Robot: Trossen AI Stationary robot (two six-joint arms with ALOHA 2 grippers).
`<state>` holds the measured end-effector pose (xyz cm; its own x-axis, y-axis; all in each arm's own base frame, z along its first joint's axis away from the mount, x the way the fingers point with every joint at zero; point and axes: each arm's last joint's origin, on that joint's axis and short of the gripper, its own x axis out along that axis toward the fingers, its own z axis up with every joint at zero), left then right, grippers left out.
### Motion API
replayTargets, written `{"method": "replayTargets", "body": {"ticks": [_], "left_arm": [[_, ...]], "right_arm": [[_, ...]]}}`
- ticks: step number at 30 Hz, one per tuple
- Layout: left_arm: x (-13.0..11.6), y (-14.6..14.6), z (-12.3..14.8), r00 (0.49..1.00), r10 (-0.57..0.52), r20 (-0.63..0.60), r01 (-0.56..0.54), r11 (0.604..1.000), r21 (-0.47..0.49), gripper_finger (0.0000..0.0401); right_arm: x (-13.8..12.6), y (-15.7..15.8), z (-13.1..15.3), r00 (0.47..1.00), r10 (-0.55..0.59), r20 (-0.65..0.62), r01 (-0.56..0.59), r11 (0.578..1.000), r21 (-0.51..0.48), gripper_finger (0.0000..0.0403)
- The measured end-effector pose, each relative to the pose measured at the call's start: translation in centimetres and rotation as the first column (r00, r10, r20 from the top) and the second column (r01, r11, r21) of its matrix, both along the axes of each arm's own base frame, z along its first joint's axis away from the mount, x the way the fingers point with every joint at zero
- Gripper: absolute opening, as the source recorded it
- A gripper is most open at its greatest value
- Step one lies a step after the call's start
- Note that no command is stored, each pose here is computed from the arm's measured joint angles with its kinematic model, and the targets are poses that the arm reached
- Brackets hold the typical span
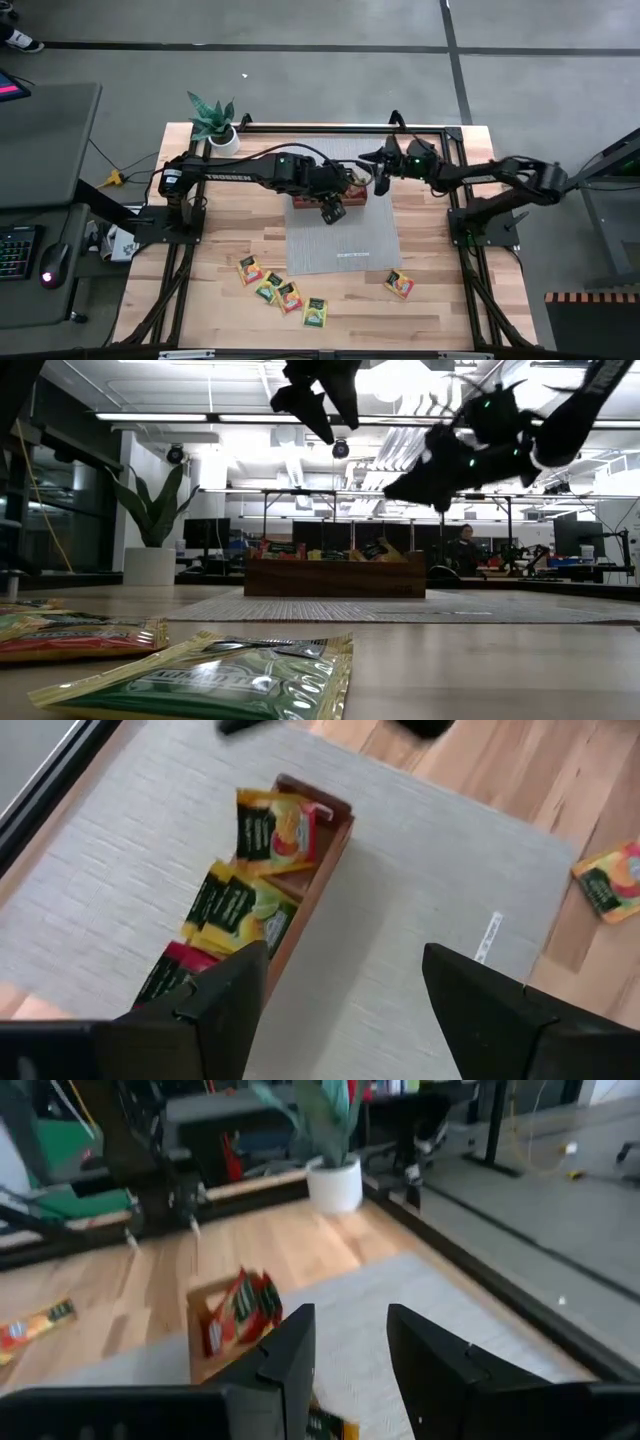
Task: Pick & Place Tea
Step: Put the orange tea bag into the right section of the wooden organizer
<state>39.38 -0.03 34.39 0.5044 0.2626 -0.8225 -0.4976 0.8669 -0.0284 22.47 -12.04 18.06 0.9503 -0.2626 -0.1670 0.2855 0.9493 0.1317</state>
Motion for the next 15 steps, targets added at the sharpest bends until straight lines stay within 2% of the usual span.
{"method": "replayTargets", "body": {"ticks": [8, 11, 15], "left_arm": [[0.0, -2.2, -0.2, 0.999, -0.052, -0.001, 0.052, 0.999, 0.010, 0.0264], [0.4, -2.9, -2.0, 0.999, -0.048, 0.004, 0.048, 0.999, 0.011, 0.0264], [-0.2, -3.1, -3.7, 0.999, -0.034, 0.028, 0.035, 0.999, -0.029, 0.0264]], "right_arm": [[-3.3, 1.9, 4.4, 1.000, -0.011, 0.022, 0.012, 1.000, -0.019, 0.0112], [-5.2, 3.0, 5.6, 1.000, -0.006, 0.011, 0.006, 1.000, 0.009, 0.0099], [-7.7, 4.9, 7.0, 0.999, 0.004, 0.046, -0.009, 0.995, 0.099, 0.0074]]}}
